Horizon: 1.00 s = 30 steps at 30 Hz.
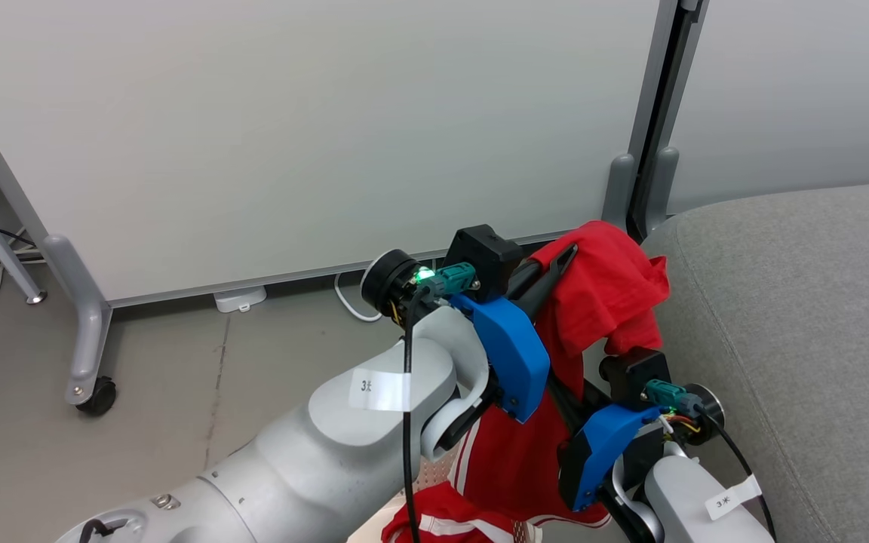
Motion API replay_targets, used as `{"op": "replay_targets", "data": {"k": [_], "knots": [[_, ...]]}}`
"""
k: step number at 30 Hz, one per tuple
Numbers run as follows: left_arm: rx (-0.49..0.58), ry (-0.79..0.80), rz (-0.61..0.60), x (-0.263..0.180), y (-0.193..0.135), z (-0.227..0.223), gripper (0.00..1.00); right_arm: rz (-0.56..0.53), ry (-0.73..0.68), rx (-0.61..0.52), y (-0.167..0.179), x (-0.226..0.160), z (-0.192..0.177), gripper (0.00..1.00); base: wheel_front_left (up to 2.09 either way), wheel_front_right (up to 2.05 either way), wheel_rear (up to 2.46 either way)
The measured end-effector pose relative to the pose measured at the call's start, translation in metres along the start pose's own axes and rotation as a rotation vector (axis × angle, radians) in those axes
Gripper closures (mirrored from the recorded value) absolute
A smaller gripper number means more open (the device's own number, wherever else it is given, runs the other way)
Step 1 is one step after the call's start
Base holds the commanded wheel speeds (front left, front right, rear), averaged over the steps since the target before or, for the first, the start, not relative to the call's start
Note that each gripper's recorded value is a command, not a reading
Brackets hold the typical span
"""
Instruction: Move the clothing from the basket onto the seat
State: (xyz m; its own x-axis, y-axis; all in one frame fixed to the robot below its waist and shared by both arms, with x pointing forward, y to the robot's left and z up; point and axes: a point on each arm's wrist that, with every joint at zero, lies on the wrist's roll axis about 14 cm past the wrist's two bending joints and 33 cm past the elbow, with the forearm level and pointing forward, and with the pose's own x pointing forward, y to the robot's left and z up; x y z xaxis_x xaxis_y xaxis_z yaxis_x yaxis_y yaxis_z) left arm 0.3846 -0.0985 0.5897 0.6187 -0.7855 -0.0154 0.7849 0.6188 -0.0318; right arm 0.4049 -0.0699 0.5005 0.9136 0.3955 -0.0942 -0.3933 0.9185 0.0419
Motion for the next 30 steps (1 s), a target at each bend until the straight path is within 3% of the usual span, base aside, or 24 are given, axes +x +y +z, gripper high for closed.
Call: {"op": "replay_targets", "data": {"k": [2,3,4,5,19,30], "knots": [[0.004,0.001,-0.001,0.000,-0.001,0.000,1.00,-0.004,-0.003,0.000,-0.001,0.000,0.001,1.00,0.00,0.00,0.00],[0.005,0.000,-0.001,0.000,-0.001,0.000,0.71,-0.006,-0.005,0.001,-0.002,-0.001,0.001,1.00,0.00,0.00,0.00],[0.008,-0.001,0.000,0.000,0.000,0.000,0.07,-0.008,-0.006,0.001,-0.002,-0.001,0.001,1.00,0.00,0.00,0.00],[0.008,-0.002,0.001,0.000,0.000,0.000,0.00,-0.010,-0.006,0.002,-0.003,-0.001,0.001,1.00,0.00,0.00,0.00],[-0.006,0.000,0.028,-0.006,0.007,-0.013,0.00,-0.029,-0.021,0.004,-0.010,0.003,0.004,1.00,0.00,0.00,0.00],[-0.070,0.008,0.125,-0.027,0.028,-0.048,0.00,-0.043,-0.052,-0.005,-0.015,0.008,0.012,1.00,0.00,0.00,0.00]]}}
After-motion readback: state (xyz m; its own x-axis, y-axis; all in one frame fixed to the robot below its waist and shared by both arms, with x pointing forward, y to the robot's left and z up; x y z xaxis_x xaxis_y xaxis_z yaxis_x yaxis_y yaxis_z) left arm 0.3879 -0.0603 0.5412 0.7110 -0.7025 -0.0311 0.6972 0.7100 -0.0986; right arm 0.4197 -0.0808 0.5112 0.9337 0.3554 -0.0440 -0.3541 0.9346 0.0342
